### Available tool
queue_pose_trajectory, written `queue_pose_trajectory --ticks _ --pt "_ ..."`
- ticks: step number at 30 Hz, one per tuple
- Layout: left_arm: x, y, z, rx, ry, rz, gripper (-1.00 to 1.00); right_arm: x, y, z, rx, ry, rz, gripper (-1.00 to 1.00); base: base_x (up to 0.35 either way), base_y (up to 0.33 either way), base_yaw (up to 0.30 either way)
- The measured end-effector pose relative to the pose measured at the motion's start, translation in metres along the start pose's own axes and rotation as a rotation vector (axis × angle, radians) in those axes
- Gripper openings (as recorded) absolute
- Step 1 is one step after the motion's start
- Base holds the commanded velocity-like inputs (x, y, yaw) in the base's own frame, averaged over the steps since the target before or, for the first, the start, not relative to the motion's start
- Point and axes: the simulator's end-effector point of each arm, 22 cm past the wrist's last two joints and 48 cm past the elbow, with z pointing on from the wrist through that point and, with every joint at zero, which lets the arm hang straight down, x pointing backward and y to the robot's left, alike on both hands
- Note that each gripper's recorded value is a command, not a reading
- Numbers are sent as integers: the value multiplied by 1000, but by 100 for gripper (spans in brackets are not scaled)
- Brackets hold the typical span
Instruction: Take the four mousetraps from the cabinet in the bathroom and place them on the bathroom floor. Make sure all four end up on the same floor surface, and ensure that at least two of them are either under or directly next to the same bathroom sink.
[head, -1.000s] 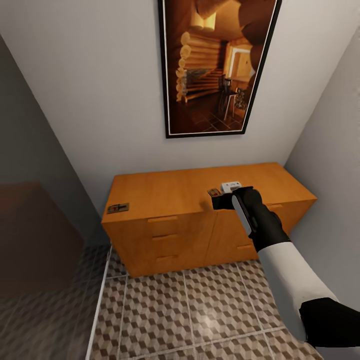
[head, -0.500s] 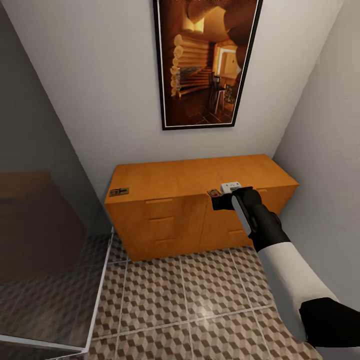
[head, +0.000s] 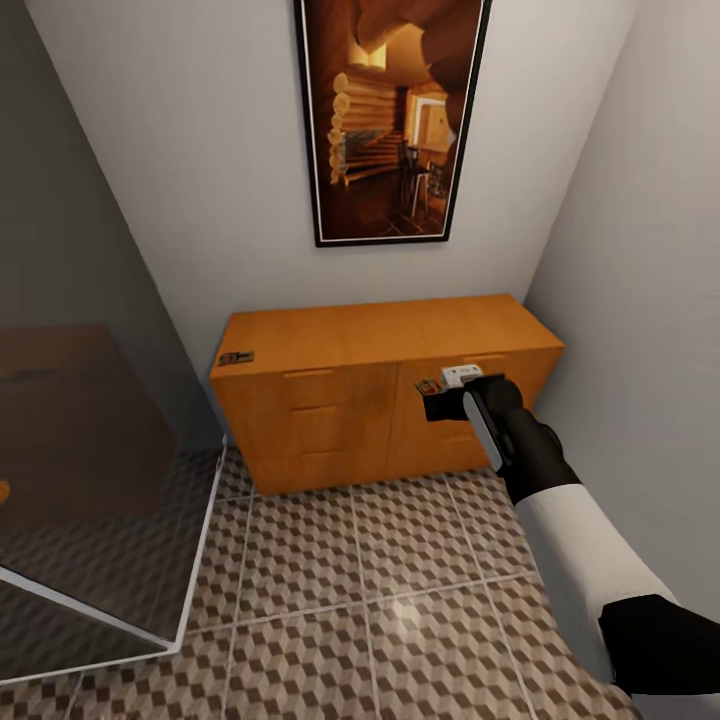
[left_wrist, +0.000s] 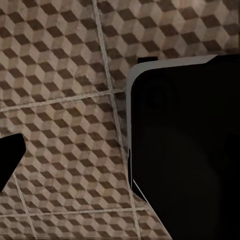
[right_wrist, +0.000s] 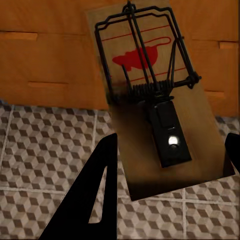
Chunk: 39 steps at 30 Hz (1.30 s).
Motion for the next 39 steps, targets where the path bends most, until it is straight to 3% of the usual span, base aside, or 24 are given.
queue_pose_trajectory --ticks 4,9,16,20,22,24,26,29,34,39 --pt "0 0 0 0 -1 0 100 14 0 8 -3 36 3 -100 -131 -45 0" --pt "0 0 0 0 -2 0 100 57 -5 38 -1 109 14 -100 -36 -12 0" --pt "0 1 0 -2 -2 0 100 143 -15 94 9 99 22 -100 -5 -2 0" --pt "0 1 0 -2 -2 0 100 199 -18 109 14 88 24 -100 0 0 0" --pt "0 1 0 -2 -2 0 100 224 -18 112 12 51 19 -100 0 0 0" --pt "0 1 0 -2 -2 0 100 263 -11 110 -1 53 20 -100 0 0 0" --pt "0 1 0 -2 -2 0 100 343 4 100 -23 96 25 -100 0 0 0" --pt "0 1 0 -2 -2 0 100 387 15 88 -38 79 14 -100 0 0 0" --pt "0 1 0 -2 -2 0 100 465 41 49 -65 -5 -9 -100 0 0 0" --pt "0 1 0 -2 -2 0 100 496 52 14 -37 -120 0 -100 0 0 0"
